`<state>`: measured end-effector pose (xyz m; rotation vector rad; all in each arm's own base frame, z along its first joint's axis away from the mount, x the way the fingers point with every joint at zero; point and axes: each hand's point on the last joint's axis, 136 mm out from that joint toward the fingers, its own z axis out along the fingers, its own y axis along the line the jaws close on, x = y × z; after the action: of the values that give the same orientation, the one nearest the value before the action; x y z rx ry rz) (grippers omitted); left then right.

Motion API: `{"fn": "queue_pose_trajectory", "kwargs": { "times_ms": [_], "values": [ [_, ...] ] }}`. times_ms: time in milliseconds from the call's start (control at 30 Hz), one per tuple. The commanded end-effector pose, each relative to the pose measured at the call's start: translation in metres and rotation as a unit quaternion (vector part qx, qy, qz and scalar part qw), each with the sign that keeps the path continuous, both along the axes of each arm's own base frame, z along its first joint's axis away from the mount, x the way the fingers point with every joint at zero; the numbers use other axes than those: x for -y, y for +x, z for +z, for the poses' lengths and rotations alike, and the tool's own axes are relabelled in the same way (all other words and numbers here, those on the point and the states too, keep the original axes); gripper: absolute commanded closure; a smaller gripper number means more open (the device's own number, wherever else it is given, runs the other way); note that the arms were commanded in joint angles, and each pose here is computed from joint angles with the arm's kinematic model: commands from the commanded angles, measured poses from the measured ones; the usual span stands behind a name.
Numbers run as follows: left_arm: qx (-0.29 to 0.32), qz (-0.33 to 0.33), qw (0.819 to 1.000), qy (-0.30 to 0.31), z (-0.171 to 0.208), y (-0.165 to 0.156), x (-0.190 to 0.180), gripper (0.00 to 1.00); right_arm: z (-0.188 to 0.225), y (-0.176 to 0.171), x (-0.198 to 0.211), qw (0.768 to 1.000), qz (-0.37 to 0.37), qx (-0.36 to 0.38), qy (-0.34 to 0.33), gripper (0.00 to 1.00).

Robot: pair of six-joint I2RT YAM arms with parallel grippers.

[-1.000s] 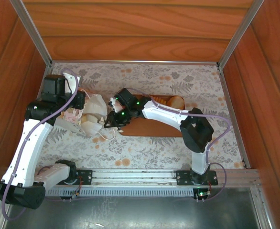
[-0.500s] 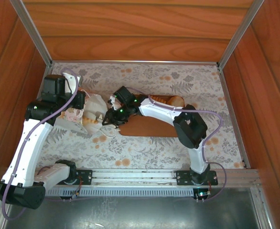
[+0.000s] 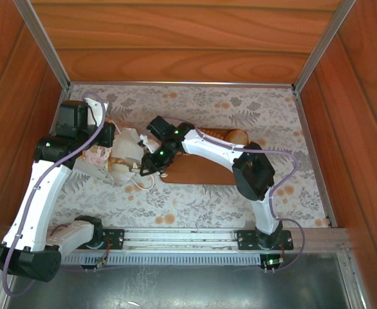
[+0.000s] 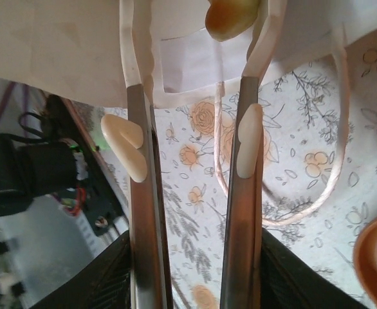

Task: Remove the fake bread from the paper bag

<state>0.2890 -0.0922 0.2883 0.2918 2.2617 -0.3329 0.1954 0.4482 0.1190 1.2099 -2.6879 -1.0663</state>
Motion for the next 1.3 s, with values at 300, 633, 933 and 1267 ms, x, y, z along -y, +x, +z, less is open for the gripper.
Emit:
{"fn": "queue_pose_trajectory", "kwargs": {
  "times_ms": [300, 633, 933, 1267],
  "values": [
    [0.024, -0.008, 1.0, -0.006, 0.011, 0.002, 0.004, 1.0, -0.021, 0.013, 0.014, 0.99, 0.043, 0.106, -0.087, 0.63],
    [0.024, -0.008, 1.0, -0.006, 0.01, 0.003, 0.005, 1.0, 0.019, 0.024, 0.036, 0.979, 0.007, 0.19, -0.078, 0.69],
    [0.026, -0.011, 1.0, -0.01, 0.01, 0.006, 0.007, 1.0, 0.034, 0.023, 0.07, 0.964, -0.017, 0.248, -0.092, 0.69],
    [0.038, -0.008, 0.999, -0.013, 0.012, 0.009, 0.007, 1.0, 0.071, 0.01, 0.12, 0.95, -0.067, 0.298, -0.071, 0.69]
  ]
}}
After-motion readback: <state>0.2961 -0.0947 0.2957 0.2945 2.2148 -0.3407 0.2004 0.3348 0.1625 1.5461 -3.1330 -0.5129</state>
